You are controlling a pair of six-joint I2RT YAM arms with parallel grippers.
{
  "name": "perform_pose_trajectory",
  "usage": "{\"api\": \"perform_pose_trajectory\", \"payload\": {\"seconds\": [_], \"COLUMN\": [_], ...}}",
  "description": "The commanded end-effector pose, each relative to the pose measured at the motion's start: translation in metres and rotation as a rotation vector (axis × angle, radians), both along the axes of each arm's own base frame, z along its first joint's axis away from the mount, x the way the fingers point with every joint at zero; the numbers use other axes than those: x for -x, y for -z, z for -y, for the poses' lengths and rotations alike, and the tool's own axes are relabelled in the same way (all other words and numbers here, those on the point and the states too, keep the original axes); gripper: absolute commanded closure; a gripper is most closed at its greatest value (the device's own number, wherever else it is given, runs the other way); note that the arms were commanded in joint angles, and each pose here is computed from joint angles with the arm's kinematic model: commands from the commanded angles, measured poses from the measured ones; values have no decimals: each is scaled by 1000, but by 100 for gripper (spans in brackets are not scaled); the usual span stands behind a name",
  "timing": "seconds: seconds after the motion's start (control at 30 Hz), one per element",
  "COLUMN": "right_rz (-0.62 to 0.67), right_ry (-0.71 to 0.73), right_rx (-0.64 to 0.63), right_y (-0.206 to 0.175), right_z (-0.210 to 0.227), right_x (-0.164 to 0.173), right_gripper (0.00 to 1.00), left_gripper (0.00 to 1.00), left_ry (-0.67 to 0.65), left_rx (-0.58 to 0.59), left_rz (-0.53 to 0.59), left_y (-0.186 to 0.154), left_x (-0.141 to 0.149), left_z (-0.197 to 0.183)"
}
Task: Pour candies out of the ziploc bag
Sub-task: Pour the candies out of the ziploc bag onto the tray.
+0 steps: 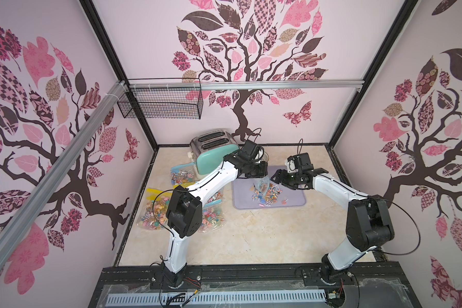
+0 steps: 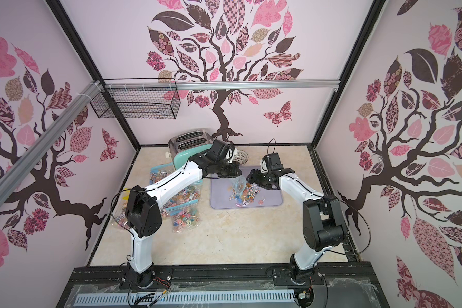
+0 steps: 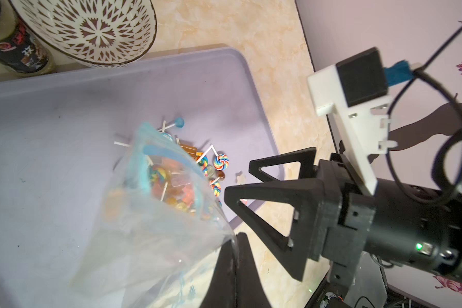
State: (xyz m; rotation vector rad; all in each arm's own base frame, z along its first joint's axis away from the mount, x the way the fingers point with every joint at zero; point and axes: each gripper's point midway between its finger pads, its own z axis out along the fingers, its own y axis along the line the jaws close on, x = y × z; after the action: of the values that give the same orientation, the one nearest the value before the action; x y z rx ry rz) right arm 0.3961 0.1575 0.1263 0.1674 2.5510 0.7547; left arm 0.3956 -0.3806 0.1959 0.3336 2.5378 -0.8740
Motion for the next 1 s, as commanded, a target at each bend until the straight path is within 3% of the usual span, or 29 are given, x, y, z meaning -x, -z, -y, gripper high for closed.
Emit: {"api": "perform_pose_trajectory", "payload": {"seconds": [0.0, 0.23, 0.53, 0.7, 0.97], "right_rz": [80, 249, 435, 581, 682], "right_ry": [-108, -288, -294, -382, -489], "right_rx": [-52, -230, -319, -426, -602], "right_y": [-19, -43, -57, -86, -121], "right_z": [-11, -41, -44, -55, -68], "right_x": [12, 45, 57, 67, 80], "right_gripper": [25, 18, 9, 11, 24], "left_gripper": [100, 100, 100, 100, 100], "left_ry": [1, -2, -10, -31, -54], "left_rx": [-7, 53, 125, 147, 152], "left_rz": [29, 35, 66, 77, 77], "left_y": [-18, -41, -86, -97, -98], "left_x": [3, 10, 31, 43, 50], "left_z": [-4, -2, -15, -26, -35]}}
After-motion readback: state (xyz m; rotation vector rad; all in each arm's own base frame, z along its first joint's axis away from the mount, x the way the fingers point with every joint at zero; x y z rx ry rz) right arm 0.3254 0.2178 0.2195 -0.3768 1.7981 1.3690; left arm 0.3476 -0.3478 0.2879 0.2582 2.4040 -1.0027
